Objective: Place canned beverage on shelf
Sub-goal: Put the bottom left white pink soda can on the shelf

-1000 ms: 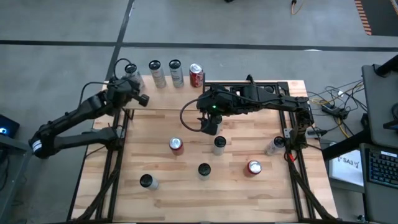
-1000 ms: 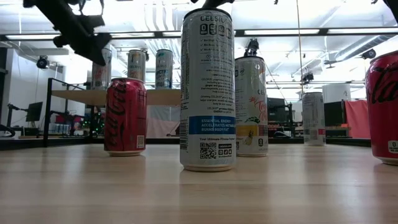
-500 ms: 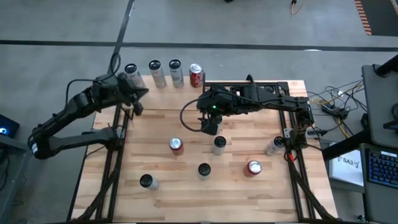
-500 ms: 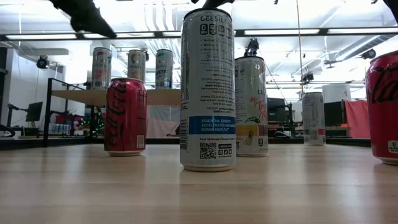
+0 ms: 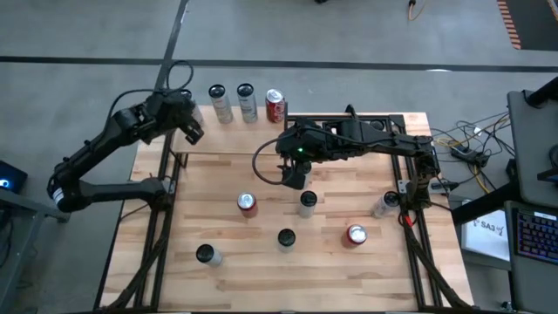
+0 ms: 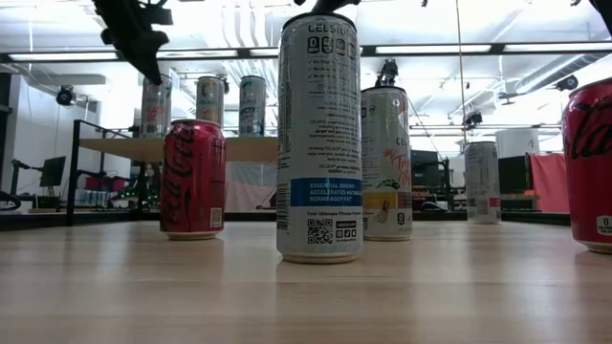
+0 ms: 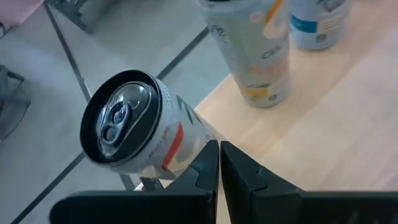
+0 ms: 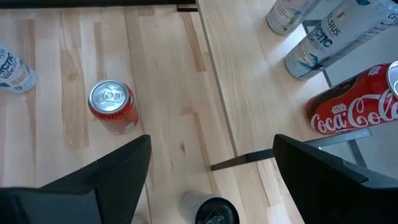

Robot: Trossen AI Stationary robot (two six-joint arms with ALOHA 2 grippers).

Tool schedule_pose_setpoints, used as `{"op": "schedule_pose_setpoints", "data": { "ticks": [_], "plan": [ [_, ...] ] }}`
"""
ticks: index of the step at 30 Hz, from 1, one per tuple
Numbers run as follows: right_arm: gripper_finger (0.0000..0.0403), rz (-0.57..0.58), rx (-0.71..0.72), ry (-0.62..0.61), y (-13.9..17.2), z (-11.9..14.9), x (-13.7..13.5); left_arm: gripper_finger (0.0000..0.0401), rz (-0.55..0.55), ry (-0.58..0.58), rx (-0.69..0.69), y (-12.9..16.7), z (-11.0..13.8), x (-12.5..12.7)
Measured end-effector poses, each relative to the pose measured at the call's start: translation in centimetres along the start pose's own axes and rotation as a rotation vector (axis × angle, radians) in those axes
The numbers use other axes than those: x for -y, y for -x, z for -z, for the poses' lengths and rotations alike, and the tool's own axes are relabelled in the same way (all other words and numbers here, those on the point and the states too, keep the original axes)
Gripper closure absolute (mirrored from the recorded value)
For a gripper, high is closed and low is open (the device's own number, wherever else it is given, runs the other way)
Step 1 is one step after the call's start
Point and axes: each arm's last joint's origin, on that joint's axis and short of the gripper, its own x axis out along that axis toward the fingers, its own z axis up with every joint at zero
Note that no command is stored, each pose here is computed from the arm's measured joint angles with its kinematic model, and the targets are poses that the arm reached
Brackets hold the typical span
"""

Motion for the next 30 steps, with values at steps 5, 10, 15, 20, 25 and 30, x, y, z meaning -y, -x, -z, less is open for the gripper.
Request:
{"op": "schedule_pose_setpoints", "data": {
  "ticks": [5, 10, 15, 20, 25, 30],
  "plan": [
    [0.0076, 0.000, 0.000, 0.001, 0.0, 0.0, 0.0, 0.0401, -0.010, -0.005, -0.045, -1.1, -0.2, 0.0],
    [0.0076, 0.000, 0.000, 0.003, 0.0, 0.0, 0.0, 0.0401, -0.052, 0.000, -0.073, -1.7, -0.1, -0.2],
    [0.0076, 0.000, 0.000, 0.010, 0.0, 0.0, 0.0, 0.0401, -0.107, 0.010, -0.089, -2.0, -0.1, -0.5],
    [0.0076, 0.000, 0.000, 0.009, 0.0, 0.0, 0.0, 0.0401, -0.110, 0.015, -0.089, -1.9, -0.1, -0.6],
    [0.0076, 0.000, 0.000, 0.009, 0.0, 0.0, 0.0, 0.0401, -0.101, 0.039, -0.082, -1.8, 0.0, -0.6],
    [0.0076, 0.000, 0.000, 0.008, 0.0, 0.0, 0.0, 0.0401, 0.092, 0.112, -0.019, -0.9, 0.2, -0.3]
  ]
}}
